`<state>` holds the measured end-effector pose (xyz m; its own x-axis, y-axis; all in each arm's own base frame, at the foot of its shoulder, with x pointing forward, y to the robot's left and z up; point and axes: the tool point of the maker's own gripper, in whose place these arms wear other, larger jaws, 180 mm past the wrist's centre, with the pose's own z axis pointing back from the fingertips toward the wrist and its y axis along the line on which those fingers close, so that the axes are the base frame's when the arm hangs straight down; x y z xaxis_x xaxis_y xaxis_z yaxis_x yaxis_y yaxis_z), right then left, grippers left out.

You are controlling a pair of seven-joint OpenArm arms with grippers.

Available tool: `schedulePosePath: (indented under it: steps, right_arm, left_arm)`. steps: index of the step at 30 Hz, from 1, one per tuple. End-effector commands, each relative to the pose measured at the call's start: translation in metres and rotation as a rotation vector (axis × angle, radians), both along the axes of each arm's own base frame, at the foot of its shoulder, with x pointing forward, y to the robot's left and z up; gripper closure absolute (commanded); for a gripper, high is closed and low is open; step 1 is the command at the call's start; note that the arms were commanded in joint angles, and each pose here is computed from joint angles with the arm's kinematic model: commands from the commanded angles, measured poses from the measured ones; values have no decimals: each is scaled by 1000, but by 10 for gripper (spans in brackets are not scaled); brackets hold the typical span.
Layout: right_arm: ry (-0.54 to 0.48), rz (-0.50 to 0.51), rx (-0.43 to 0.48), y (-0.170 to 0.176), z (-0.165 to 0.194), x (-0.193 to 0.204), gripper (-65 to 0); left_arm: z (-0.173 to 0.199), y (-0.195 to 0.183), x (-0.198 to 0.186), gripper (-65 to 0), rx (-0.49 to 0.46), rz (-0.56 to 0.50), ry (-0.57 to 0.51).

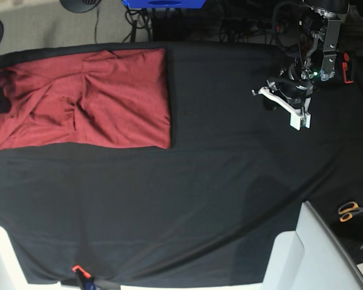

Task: Fold the T-shirt properly
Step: 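Lower the right gripper to the bundle's side edge and grasp it, then lift the grasped edge and fold it over the bundle with the right gripper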

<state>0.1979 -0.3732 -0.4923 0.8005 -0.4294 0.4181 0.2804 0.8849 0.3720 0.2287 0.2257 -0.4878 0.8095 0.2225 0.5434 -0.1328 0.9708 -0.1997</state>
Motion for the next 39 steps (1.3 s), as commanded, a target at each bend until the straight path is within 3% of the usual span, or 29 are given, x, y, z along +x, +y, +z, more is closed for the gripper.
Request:
schedulePosePath:
  steps: [1, 7, 28, 34, 39]
  right_arm:
    - [129, 54, -25, -1, -9, -25, -536]
    - [140, 141, -56, 8, -6, -21, -536]
    - [179, 336, 28, 90, -24, -6, -533]
    - [206, 346, 48, 99, -29, -16, -411]
    - [241, 357, 63, 103, -33, -25, -426]
  left_arm:
    - [-3, 1, -6, 0, 6, -9, 35]
    - [-3, 0, -5, 0, 5, -13, 33]
    - [-4, -2, -6, 0, 2, -16, 35]
    - [-3, 0, -6, 0, 4, -10, 34]
    - [-3, 0, -6, 0, 4, -10, 34]
